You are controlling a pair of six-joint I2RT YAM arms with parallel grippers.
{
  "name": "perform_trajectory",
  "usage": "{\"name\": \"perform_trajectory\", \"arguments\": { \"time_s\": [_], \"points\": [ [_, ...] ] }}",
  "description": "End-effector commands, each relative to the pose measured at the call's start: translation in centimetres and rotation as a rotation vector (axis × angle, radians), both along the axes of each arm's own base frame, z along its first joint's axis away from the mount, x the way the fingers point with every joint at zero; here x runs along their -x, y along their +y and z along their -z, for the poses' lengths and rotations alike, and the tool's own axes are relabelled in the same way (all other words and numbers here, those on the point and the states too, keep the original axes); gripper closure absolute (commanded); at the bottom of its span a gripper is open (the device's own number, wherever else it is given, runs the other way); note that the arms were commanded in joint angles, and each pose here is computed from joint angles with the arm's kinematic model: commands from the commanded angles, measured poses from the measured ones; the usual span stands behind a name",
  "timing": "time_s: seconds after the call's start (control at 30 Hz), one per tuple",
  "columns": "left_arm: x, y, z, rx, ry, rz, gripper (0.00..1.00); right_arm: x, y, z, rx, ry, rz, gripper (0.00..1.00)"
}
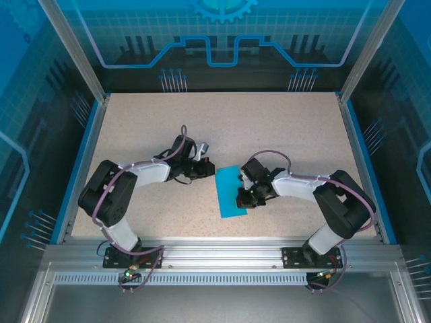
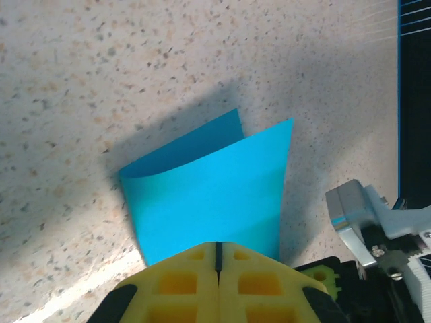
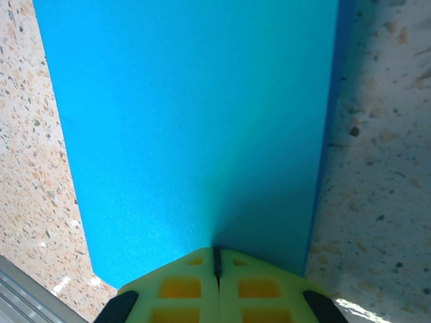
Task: Fold a paper plane with a square sheet of paper (fold left side to right side)
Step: First fold the square sheet of paper in half at the center of the table.
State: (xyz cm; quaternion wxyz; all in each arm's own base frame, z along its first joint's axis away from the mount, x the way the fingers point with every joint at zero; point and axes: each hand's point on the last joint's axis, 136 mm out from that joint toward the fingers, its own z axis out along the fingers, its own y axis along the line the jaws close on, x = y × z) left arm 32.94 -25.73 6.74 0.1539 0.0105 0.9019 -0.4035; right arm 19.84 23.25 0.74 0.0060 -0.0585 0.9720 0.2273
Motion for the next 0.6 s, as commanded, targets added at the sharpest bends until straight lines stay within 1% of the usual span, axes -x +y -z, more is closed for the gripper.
{"name": "perform_trajectory", "arguments": {
  "time_s": [0.0, 0.27, 0.4, 0.57],
  "points": [
    [0.6, -1.0, 1.0, 0.016, 0.025, 0.054, 0.95, 3.4, -4.5, 4.0, 0.219, 0.134, 0.017, 0.99],
    [-0.5, -2.6, 3.7, 0.031, 0.069, 0.078, 0.95, 3.5, -4.6, 4.1, 0.226, 0.139, 0.017, 0.99],
    [-1.2, -1.4, 5.5, -0.054, 0.084, 0.028, 0.96, 3.5, -4.6, 4.1, 0.226, 0.138, 0.019, 0.99],
    [-2.0, -0.1, 7.0, -0.123, 0.105, -0.025, 0.96, 3.8, -4.8, 4.1, 0.226, 0.146, 0.028, 0.99]
  ]
}}
